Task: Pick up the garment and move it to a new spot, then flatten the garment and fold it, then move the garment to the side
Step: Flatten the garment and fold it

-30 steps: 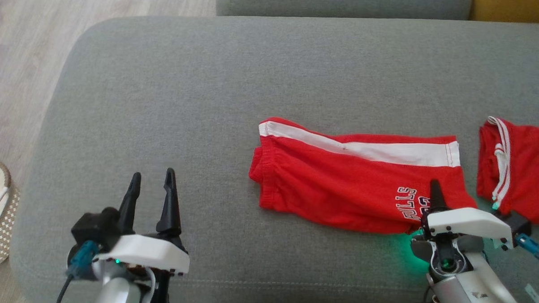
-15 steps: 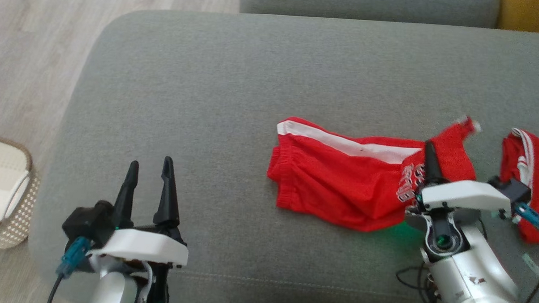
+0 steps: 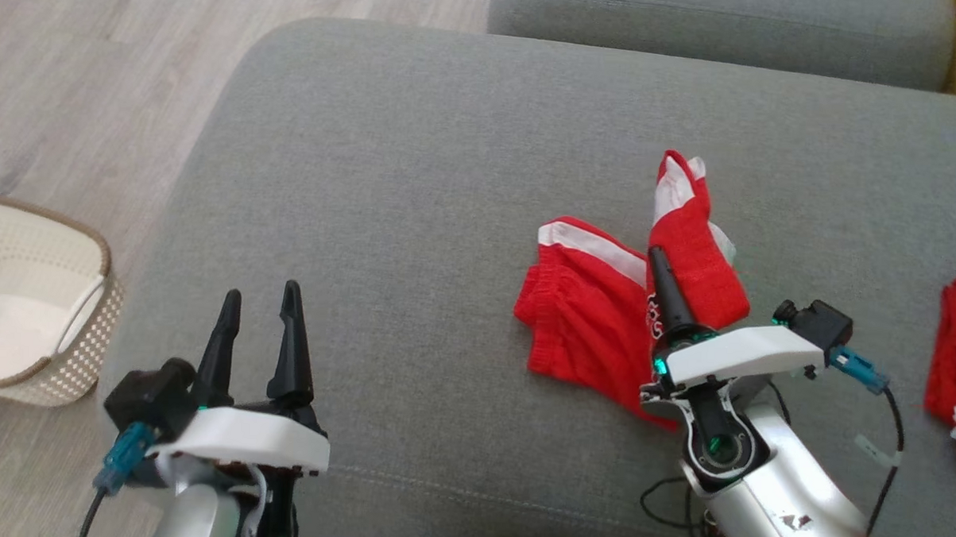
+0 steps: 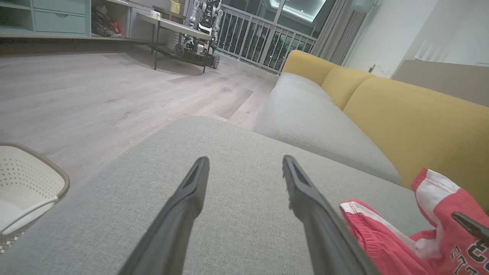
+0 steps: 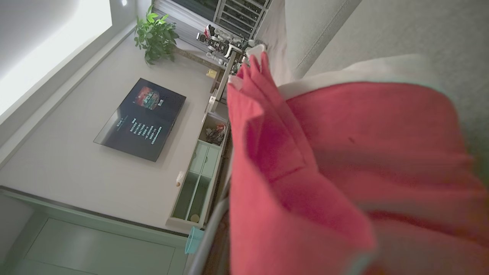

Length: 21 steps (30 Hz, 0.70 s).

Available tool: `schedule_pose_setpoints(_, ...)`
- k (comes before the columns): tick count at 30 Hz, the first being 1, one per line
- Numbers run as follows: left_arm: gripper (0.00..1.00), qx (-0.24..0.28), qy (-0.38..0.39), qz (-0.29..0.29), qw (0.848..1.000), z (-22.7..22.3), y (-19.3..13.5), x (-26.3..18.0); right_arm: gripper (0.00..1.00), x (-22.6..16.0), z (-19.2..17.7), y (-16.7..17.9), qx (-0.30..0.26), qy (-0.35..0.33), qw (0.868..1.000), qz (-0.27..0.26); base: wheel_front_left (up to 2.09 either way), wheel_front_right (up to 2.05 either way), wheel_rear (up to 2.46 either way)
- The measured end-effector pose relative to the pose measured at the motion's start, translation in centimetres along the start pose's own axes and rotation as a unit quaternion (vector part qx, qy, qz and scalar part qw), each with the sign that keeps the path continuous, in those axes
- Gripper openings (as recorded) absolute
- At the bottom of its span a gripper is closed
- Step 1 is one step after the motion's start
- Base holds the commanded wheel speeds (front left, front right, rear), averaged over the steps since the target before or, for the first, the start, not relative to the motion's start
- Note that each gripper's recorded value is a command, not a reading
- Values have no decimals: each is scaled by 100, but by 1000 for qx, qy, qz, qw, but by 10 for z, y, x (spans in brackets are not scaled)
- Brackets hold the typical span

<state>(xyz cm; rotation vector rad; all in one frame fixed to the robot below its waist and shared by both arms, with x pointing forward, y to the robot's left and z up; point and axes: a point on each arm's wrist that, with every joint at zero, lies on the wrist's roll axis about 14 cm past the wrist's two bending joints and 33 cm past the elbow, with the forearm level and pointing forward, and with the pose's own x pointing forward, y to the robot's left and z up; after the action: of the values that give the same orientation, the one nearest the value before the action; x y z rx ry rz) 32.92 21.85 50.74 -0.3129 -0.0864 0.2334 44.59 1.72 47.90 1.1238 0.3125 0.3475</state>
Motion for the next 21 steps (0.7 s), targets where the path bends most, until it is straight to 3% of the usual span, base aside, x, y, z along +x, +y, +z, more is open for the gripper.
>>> schedule_pose_setpoints(17, 100, 8, 9, 38, 999, -4, 23, -13, 0, 7, -56, 0, -24, 85, 996, 4, 0, 0, 0)
schedule_pose_setpoints(18, 100, 8, 10, 38, 999, -4, 23, -13, 12, 7, -60, 0, -27, 92, 995, 5, 0, 0, 0)
schedule_pose_setpoints(19, 100, 8, 10, 38, 999, -4, 23, -13, 100, 7, -60, 0, -27, 92, 995, 5, 0, 0, 0)
schedule_pose_setpoints(21, 100, 8, 11, 39, 999, -5, 24, -14, 100, 7, -66, 0, -30, 101, 994, 6, 0, 0, 0)
